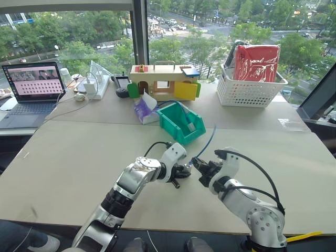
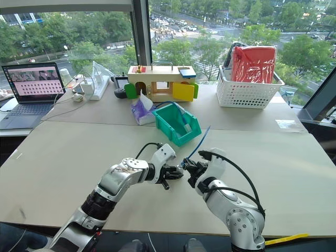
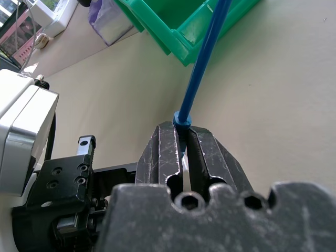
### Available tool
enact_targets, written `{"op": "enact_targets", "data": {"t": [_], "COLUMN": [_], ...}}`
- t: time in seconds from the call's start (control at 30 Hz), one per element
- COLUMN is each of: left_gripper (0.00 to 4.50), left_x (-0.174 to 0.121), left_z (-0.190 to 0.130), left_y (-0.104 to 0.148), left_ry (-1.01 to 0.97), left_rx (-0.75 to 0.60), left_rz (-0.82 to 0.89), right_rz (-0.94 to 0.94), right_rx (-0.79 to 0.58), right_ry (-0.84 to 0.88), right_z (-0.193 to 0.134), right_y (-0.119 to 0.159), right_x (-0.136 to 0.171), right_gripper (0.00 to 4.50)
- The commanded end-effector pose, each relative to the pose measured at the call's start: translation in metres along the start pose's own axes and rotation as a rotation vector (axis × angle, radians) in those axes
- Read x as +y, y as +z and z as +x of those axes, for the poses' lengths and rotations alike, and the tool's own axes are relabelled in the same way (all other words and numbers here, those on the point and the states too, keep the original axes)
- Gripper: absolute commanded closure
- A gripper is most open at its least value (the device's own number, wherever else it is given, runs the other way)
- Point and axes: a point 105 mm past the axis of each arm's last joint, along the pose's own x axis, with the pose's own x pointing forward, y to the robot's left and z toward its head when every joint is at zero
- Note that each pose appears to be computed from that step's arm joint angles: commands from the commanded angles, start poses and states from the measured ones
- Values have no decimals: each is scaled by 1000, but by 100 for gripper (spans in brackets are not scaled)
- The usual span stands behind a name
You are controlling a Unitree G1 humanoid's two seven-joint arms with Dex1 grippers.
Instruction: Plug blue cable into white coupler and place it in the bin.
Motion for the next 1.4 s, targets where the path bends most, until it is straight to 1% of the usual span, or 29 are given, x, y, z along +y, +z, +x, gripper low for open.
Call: {"op": "enact_targets", "data": {"t": [0.03, 0.07, 0.3, 0.43, 0.67, 0.87, 1.0, 1.1, 1.23, 1.33, 1.4], "left_gripper": [387, 387, 387, 387, 387, 387, 387, 387, 387, 387, 387], "left_x": [-1, -2, 3, 2, 2, -8, -13, -15, -16, -16, -16], "left_z": [1, 0, -6, -8, -9, -6, -5, -5, -6, -7, -8], "left_y": [-5, -5, 5, 9, 16, 19, 21, 23, 21, 18, 16], "left_ry": [4, 3, 17, 15, 32, 20, 16, 15, 18, 21, 18], "left_rx": [17, 17, 9, 9, -5, -18, -31, -37, -37, -31, -27], "left_rz": [-19, -18, -3, 8, 2, -11, -23, -28, -37, -42, -41], "right_rz": [-42, -54, -315, -357, -402, -396, -437, -407, -379, -372, -345], "right_rx": [43, 48, 127, 148, 207, 242, 273, 291, 343, 374, 349], "right_ry": [8, 9, 0, -10, 32, 78, 82, 97, 92, 47, 45], "right_z": [1, 1, 3, 4, 5, 5, 3, 2, -3, -3, -2], "right_y": [-5, -6, -15, -20, -29, -33, -37, -42, -57, -65, -62], "right_x": [2, 2, 3, 0, 6, 13, 13, 15, 8, -9, -10], "right_gripper": [450, 450, 450, 450, 450, 450, 450, 450, 450, 450, 450]}}
